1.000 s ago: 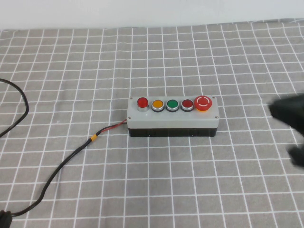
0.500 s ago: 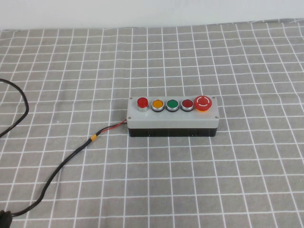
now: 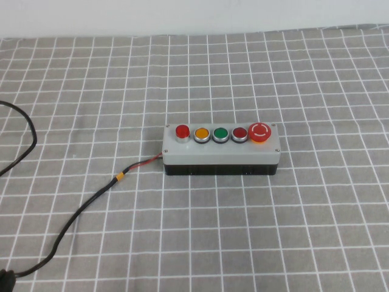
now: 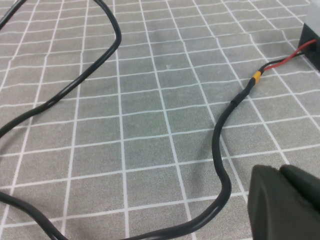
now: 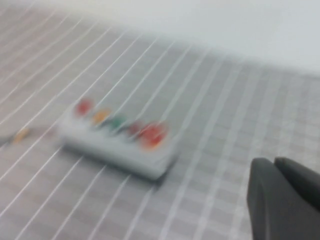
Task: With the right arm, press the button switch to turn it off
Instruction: 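Press the lit red button on the button box to turn it off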
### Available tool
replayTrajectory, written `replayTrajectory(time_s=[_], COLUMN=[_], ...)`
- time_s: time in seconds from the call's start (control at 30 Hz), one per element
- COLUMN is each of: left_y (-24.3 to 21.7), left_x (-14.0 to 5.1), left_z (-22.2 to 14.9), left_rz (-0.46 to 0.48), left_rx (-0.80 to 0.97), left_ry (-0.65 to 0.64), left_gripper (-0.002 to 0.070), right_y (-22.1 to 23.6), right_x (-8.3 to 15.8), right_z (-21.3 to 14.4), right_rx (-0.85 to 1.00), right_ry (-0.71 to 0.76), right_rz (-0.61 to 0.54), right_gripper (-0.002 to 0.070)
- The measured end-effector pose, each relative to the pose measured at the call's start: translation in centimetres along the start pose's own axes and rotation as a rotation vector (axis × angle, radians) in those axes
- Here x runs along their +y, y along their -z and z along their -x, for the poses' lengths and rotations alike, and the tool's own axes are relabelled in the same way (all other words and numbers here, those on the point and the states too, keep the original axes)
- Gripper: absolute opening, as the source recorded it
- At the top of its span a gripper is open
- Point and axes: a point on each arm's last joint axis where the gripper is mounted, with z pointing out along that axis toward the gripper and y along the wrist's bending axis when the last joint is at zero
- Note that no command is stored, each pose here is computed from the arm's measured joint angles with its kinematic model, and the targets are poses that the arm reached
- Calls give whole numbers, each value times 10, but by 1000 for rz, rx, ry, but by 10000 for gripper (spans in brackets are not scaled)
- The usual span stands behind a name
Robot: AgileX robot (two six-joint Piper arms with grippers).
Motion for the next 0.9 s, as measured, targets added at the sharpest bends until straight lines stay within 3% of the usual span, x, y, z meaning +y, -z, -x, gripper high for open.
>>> replayTrajectory(time_s=[0.13,0.3,0.47,0.63,0.9], left_y=[0,0,0,0,0], left_x=[0,0,0,0,0], left_z=[0,0,0,0,0], left_rz=[0,0,0,0,0], left_rx=[0,0,0,0,0], left_ry=[0,0,0,0,0], left_gripper=[-3,-3,-3,-3,-3], right_y=[17,17,-1,-26,-33], right_x=[-11,-13,-14,-16,-15], right_z=[-23,-75,-130,-180,-196], right_rx=[-144,-236,-236,-111,-67], right_ry=[-47,-76,-106,-174,-222], right_rz=[-180,-318,-342,-324,-309], right_gripper=[-16,-16,-16,-16,-16])
